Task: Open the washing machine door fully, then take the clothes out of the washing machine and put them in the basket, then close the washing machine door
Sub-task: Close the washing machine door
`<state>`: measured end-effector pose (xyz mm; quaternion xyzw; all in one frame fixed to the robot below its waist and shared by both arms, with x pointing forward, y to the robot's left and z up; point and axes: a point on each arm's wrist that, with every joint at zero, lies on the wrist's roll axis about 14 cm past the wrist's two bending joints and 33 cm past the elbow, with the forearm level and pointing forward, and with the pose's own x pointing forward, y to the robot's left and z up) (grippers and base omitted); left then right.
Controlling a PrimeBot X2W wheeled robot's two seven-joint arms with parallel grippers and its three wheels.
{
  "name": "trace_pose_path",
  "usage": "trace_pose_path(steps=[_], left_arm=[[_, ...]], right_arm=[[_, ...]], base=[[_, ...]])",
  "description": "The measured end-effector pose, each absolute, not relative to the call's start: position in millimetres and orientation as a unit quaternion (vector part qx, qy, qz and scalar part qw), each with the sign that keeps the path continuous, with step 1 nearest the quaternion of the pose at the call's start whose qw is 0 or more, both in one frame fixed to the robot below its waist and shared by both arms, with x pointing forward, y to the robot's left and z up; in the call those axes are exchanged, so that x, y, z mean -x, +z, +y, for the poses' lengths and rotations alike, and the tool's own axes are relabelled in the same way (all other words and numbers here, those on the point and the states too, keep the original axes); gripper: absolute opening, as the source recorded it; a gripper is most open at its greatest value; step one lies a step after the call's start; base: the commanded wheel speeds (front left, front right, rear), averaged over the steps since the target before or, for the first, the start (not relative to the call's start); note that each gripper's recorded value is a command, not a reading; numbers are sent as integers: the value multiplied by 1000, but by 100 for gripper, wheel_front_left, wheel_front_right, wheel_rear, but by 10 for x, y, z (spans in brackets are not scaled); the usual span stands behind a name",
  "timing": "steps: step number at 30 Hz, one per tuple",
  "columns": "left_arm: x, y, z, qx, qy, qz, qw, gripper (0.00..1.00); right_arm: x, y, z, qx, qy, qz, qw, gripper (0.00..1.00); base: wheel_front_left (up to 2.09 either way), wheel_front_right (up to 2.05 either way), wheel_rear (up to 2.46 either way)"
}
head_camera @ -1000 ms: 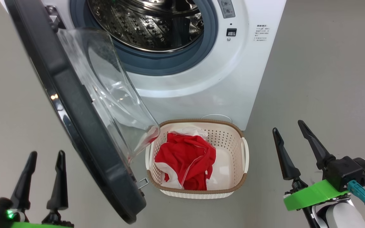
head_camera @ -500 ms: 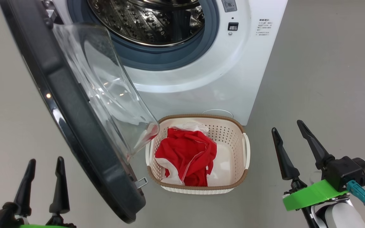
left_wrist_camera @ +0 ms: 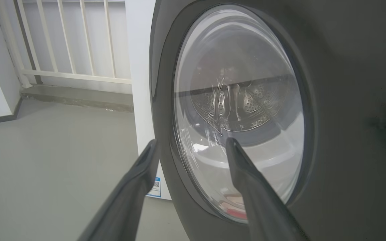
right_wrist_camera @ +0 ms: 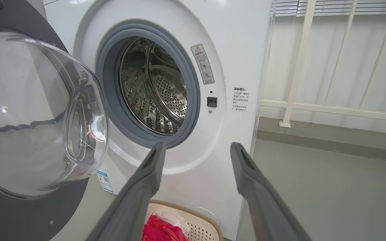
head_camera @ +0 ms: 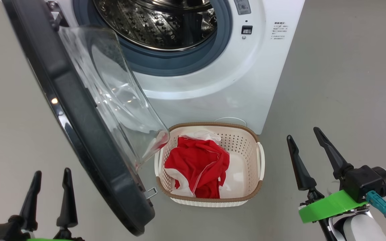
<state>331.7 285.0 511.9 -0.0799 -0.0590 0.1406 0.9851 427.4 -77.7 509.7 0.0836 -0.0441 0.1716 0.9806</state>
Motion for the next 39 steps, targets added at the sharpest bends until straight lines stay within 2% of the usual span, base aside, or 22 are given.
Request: trace_pose_path(steps=[26,27,28,29,36,39], left_arm=[[-3199,4975,2877,72,151,-34,985,100],[-3194,4942,2872,71,151,-29,986,82],[-3187,4916,2876,74,153,-25,985,25],[-3177,4892,2886,83,156,-23,984,0],[-3183,4832,2978,185,187,-36,964,0],[-3264,4954,3070,278,202,-66,937,0]], right_arm=[[-4287,5107,-680,-85,185,-45,978,100],[-4287,5107,-679,-85,185,-45,978,100],[-4288,5104,-677,-85,185,-45,978,100],[-4289,5103,-675,-85,186,-44,978,100],[-4289,5102,-670,-85,186,-44,978,100],[-4288,5108,-669,-85,186,-45,978,100]], base=[[0,0,0],[0,0,0],[0,0,0],[0,0,0],[0,0,0],[0,0,0]])
